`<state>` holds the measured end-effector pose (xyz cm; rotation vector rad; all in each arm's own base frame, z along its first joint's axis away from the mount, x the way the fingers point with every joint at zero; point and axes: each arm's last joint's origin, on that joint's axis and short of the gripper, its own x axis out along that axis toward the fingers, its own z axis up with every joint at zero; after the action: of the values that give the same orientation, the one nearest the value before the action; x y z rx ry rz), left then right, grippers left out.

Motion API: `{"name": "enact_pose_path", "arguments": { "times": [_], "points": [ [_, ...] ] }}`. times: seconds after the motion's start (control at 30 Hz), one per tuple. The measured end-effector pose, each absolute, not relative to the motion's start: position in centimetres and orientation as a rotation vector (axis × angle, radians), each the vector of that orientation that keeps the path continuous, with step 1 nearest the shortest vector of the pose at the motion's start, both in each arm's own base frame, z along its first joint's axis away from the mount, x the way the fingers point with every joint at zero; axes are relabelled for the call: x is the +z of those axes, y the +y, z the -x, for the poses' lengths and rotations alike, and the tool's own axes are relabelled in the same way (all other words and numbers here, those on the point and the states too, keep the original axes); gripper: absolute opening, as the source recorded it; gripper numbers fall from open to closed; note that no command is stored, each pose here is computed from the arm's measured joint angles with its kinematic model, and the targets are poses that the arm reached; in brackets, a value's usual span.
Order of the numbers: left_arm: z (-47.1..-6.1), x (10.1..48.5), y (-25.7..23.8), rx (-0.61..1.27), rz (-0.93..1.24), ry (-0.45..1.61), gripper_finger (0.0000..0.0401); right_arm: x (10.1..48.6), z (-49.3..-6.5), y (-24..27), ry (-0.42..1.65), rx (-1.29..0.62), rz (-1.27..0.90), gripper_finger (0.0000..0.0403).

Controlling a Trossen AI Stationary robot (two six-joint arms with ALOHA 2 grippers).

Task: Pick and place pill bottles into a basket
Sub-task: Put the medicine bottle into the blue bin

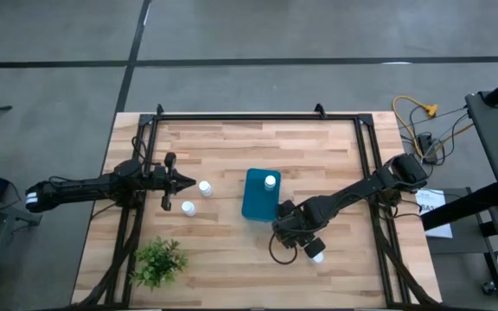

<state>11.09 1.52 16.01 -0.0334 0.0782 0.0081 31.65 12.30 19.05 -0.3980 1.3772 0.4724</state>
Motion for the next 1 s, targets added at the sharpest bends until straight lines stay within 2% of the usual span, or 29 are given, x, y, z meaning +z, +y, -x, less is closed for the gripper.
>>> {"name": "enact_pose_path", "arguments": {
  "times": [0.33,1.0],
  "points": [
    [-11.1,16.0,1.5,0.008,0.033,0.078,0.0008,19.5,-31.7,12.2,1.406,0.46,0.403,0.0147],
    [-11.1,16.0,1.5,0.008,0.034,0.078,0.0008,26.1,-33.9,9.4,1.359,0.44,0.405,0.0147]
  ]
}}
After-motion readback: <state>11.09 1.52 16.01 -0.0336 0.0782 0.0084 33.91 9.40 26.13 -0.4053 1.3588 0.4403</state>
